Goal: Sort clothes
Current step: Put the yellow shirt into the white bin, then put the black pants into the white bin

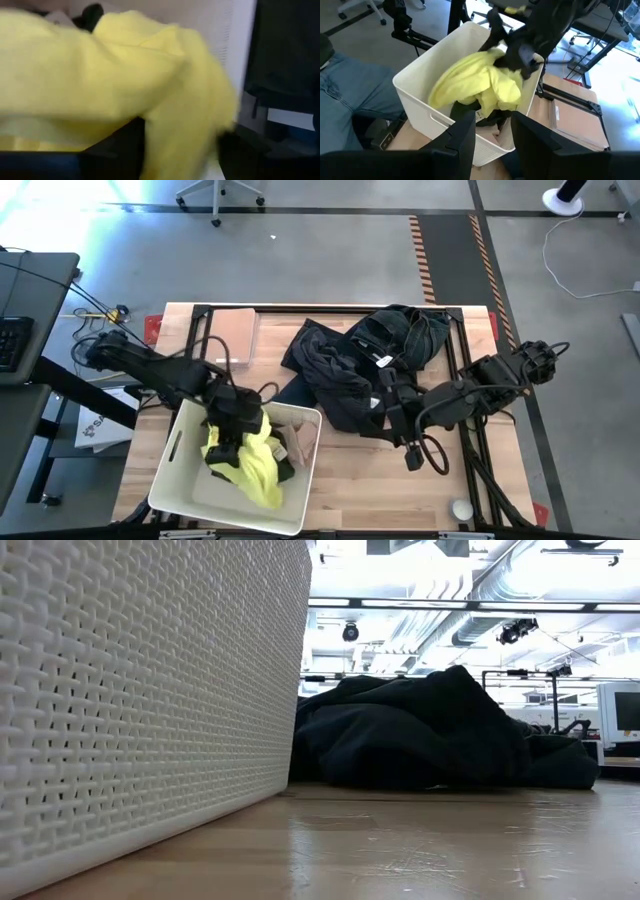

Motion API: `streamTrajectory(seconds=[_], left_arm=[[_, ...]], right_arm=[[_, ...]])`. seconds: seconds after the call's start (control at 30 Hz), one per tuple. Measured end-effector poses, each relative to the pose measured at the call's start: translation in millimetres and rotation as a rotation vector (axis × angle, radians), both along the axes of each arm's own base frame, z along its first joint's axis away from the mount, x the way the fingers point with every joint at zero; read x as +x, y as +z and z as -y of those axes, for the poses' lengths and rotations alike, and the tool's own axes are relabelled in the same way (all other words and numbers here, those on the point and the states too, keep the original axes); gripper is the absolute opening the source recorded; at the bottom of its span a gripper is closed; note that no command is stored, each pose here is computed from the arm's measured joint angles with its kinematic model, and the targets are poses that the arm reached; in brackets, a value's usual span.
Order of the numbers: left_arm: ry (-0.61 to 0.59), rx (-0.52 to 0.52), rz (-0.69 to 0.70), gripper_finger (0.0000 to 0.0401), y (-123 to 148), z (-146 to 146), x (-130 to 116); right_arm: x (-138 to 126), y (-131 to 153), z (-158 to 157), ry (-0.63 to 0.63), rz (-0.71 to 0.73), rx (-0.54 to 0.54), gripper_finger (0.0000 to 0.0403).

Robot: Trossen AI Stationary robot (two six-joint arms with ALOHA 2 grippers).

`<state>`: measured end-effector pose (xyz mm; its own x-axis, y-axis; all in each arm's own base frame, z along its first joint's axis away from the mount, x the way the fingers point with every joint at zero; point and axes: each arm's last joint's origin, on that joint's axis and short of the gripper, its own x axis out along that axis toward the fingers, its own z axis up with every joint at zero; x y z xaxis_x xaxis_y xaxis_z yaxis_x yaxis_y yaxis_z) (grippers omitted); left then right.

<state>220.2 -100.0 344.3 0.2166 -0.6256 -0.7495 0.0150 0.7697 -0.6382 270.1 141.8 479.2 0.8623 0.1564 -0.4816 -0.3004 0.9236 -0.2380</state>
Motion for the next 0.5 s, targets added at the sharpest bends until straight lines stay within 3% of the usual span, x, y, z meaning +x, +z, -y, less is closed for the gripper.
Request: streamTrajectory(seconds=[0.13,0.23,0.3,0.43,0.5], left_arm=[[0.037,0.061,0.028,0.0201,28.3,-5.0,-7.9],[0.079,0.184,0.065,0.0199,44.3,-11.7,-15.4],[0.112,0.328,0.117,0.0198,50.0,-17.3,-18.4],[0.222,0.726,0.141,0.0198,47.7,-36.5,-22.8],[0.246,0.806,0.072,0.0198,42.4,-49.3,-22.7]], right_arm=[[-0.8,-1.5,0.4,-0.001,-0.016,-0.008,0.0122],[-1.2,-2.1,0.7,-0.002,-0.023,-0.009,0.0122],[-1.5,-2.4,0.8,-0.002,-0.027,-0.011,0.0122],[-1.6,-2.4,0.7,0.004,-0.028,-0.013,0.0122],[-1.6,-2.4,0.7,0.005,-0.029,-0.011,0.0122]])
